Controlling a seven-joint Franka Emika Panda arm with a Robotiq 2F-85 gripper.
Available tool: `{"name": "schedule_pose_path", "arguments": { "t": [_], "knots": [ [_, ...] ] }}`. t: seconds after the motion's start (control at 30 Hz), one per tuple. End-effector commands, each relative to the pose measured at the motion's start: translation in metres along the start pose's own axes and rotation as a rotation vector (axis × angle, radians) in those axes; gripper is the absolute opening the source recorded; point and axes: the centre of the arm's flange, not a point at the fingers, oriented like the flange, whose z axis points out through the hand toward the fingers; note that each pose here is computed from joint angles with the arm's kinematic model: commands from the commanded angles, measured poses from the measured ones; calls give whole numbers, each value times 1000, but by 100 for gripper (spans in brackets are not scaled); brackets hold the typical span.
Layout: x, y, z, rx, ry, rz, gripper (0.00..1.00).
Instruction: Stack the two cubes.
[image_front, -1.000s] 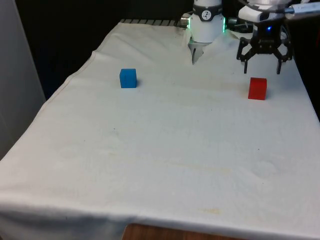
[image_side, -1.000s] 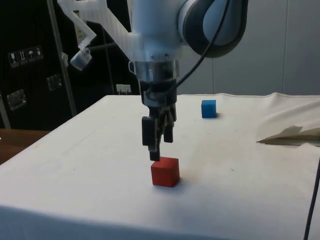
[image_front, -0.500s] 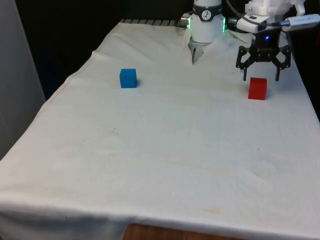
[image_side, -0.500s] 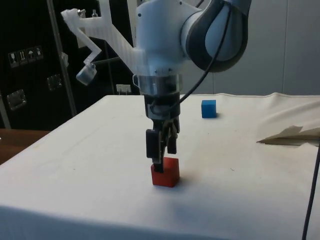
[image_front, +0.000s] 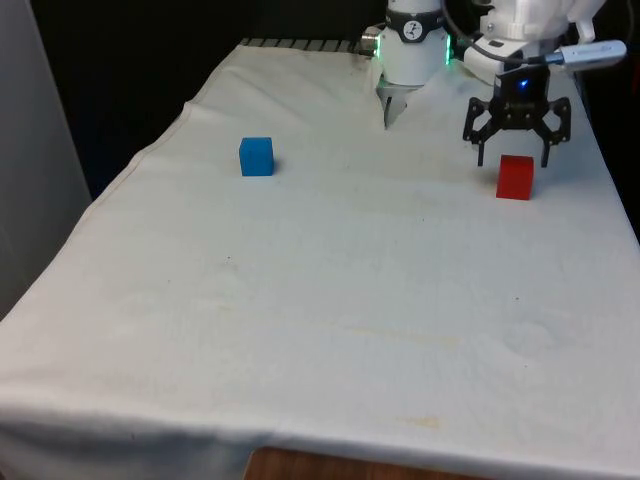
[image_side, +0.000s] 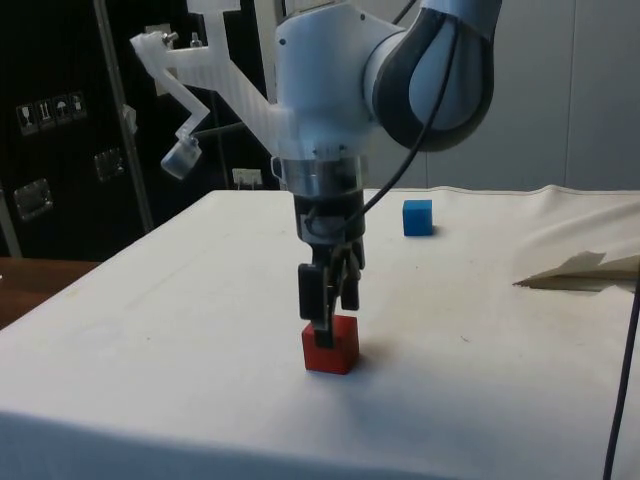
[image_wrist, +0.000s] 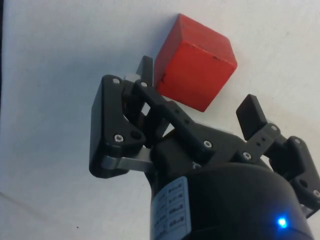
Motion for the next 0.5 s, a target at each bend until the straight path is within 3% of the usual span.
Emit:
{"name": "schedule_pose_path", "arguments": {
  "t": [0.0,0.1,0.13,0.17,0.47],
  "knots": [
    [1,1,1,-4,12,0,100],
    [1,2,2,-5,10,1,100],
    [-1,0,2,-1,-5,0,100],
    [0,2,4,-6,5,2,100],
    [3,5,12,-4,-1,15,100]
  ]
}}
